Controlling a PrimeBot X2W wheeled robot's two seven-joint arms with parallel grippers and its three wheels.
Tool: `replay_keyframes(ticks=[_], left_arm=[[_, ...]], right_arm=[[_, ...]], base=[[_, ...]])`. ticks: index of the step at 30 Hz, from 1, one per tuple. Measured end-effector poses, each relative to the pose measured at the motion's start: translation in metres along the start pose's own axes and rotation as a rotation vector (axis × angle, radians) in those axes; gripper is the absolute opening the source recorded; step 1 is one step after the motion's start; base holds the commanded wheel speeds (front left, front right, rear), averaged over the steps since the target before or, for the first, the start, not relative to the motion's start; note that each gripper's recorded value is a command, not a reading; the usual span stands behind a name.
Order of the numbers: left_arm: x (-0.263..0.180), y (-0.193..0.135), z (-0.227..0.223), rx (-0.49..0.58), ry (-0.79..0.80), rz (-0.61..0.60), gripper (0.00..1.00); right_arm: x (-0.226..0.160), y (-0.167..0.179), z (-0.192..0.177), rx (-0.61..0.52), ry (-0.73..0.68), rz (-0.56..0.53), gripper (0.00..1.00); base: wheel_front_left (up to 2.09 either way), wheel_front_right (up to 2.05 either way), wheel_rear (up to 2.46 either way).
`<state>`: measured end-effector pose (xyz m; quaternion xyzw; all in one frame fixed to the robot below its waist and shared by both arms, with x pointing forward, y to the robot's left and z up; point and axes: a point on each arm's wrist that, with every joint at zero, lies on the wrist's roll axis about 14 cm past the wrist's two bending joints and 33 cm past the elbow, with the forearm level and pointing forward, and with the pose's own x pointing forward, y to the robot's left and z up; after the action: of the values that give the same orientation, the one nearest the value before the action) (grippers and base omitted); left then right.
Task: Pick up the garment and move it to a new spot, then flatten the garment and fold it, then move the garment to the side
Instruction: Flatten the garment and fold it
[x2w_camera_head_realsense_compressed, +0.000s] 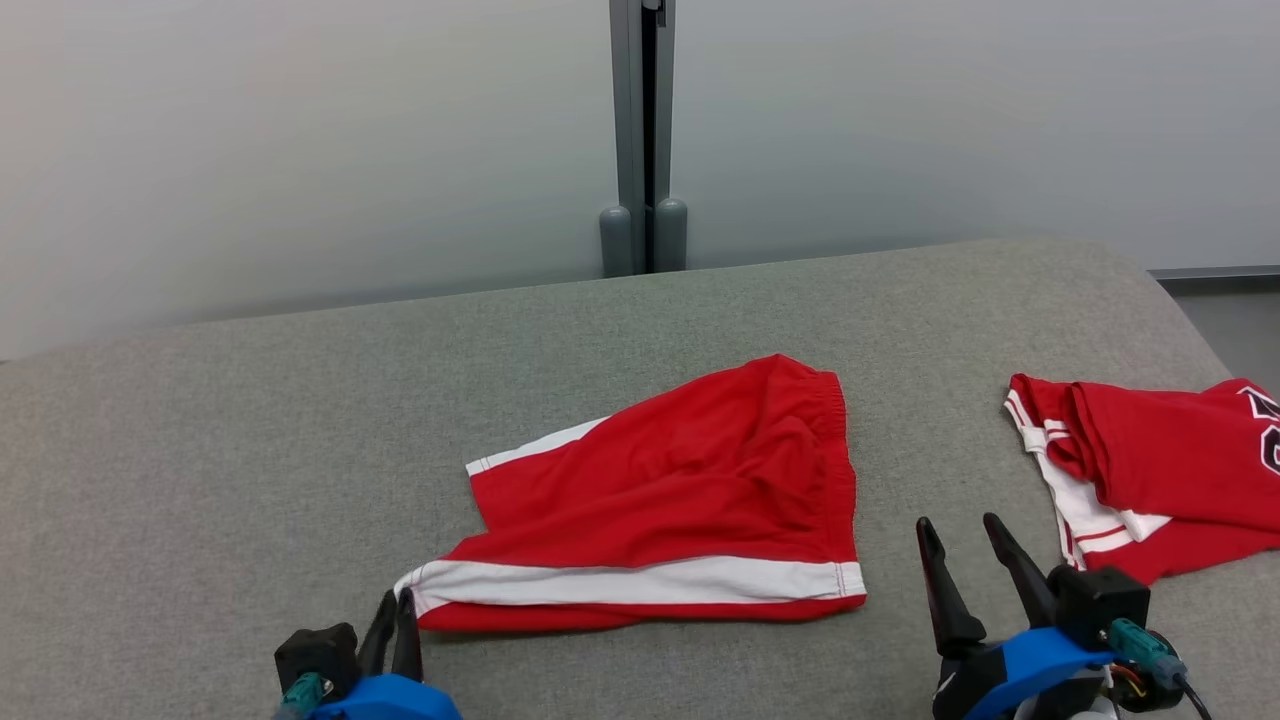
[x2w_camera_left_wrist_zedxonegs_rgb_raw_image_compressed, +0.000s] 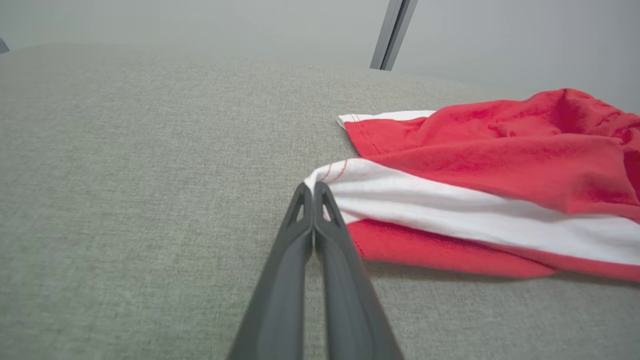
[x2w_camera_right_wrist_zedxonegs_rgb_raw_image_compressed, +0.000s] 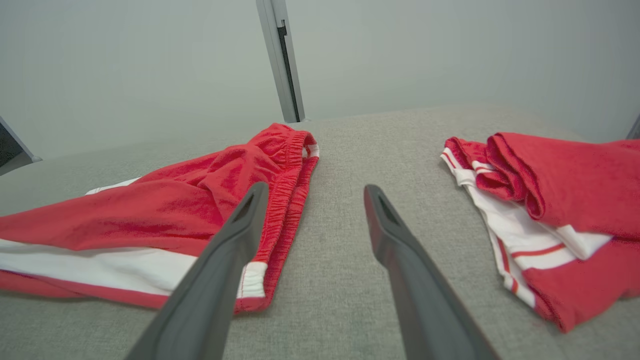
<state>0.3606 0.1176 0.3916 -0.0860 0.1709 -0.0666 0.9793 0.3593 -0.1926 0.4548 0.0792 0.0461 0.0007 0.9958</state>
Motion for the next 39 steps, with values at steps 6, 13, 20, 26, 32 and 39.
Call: replay_keyframes(ticks=[6,13,20,26,32,39], left_arm=[[-0.003,0.005,0.016,0.022,-0.071,0.049,1.0],[-0.009,0.007,0.007,0.03,-0.056,0.055,1.0],[-0.011,0.012,0.005,0.033,-0.054,0.067,1.0],[-0.011,0.011,-0.005,0.008,-0.023,0.067,1.0],[-0.01,0.013,-0.014,-0.002,0.006,0.079,1.0],[-0.006,0.016,-0.016,-0.005,0.016,0.089,1.0]], right_arm=[[0.004,0.018,0.011,0.012,-0.036,0.055,1.0],[0.006,0.027,0.004,0.006,-0.012,0.083,1.0],[0.005,0.03,-0.021,-0.012,0.069,0.093,1.0],[0.001,0.028,-0.057,0.009,0.186,0.083,1.0],[0.01,0.032,-0.074,0.062,0.25,0.08,1.0],[0.016,0.044,-0.088,0.106,0.3,0.102,1.0]], base=[[0.0,0.0,0.0],[0.0,0.0,0.0],[0.0,0.0,0.0],[0.0,0.0,0.0],[0.0,0.0,0.0],[0.0,0.0,0.0]])
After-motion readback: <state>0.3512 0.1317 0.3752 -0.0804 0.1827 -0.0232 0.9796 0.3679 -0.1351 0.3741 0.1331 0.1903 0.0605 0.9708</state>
